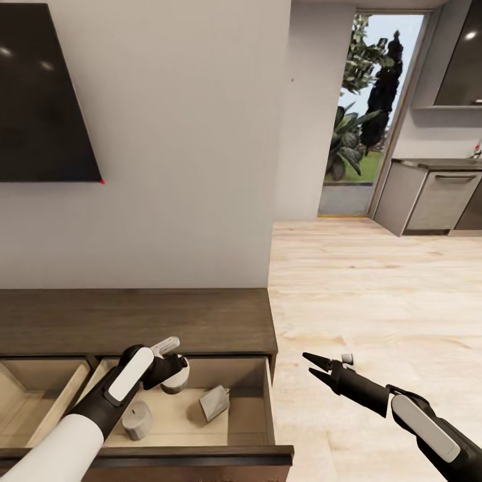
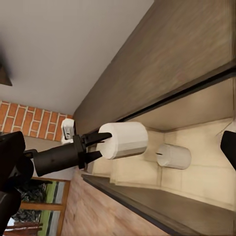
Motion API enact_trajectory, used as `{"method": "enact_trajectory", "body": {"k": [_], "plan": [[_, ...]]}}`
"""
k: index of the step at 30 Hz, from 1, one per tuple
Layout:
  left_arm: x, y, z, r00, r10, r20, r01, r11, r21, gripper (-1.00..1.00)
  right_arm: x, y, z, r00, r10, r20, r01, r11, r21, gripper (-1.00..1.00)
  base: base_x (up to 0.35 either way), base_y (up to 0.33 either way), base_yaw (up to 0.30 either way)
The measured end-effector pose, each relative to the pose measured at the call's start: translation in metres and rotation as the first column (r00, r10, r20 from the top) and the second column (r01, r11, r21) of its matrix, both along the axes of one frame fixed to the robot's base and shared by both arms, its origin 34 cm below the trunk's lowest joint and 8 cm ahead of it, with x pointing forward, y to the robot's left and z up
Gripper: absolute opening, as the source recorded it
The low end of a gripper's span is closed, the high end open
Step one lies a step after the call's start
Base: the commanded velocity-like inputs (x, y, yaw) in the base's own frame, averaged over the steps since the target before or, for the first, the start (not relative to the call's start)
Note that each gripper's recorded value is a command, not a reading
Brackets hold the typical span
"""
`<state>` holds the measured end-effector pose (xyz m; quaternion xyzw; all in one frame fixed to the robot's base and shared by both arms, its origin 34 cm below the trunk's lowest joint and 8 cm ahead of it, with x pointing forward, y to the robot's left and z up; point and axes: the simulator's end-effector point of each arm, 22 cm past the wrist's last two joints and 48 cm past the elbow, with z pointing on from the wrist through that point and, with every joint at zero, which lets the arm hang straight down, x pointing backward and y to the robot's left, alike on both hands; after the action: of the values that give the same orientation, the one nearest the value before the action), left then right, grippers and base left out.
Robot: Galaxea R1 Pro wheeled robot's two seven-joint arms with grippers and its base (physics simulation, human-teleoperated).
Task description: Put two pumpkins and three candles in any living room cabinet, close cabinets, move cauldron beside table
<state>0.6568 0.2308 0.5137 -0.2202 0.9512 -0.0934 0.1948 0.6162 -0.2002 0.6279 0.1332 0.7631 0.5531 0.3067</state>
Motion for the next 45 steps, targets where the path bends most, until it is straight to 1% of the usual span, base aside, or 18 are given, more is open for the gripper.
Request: {"method": "enact_trajectory", "body": {"k": [16, 21, 28, 45], "plan": [[-0.008, 0.002, -0.035, 1.0, -0.001, -0.006, 0.001, 1.0, 0.006, -1.0, -0.007, -0.001, -0.036, 1.0, -0.003, -0.004, 0.003, 1.0, -0.001, 1.0, 0.0, 0.0, 0.0], [-0.012, 0.0, -0.046, 1.0, -0.007, -0.011, 0.007, 1.0, -0.003, -1.0, -0.01, -0.001, -0.047, 1.0, -0.003, -0.005, 0.003, 1.0, -0.001, 1.0, 0.0, 0.0, 0.0], [-0.019, 0.002, -0.065, 1.0, -0.005, -0.025, 0.005, 1.0, 0.003, -1.0, -0.013, -0.001, -0.062, 1.0, -0.004, -0.003, 0.004, 1.0, 0.0, 1.0, 0.0, 0.0, 0.0], [-0.028, 0.001, -0.103, 1.0, -0.005, -0.023, 0.005, 1.0, 0.001, -1.0, -0.023, -0.001, -0.1, 1.0, -0.002, -0.002, 0.002, 1.0, -0.004, 1.0, 0.0, 0.0, 0.0]]}}
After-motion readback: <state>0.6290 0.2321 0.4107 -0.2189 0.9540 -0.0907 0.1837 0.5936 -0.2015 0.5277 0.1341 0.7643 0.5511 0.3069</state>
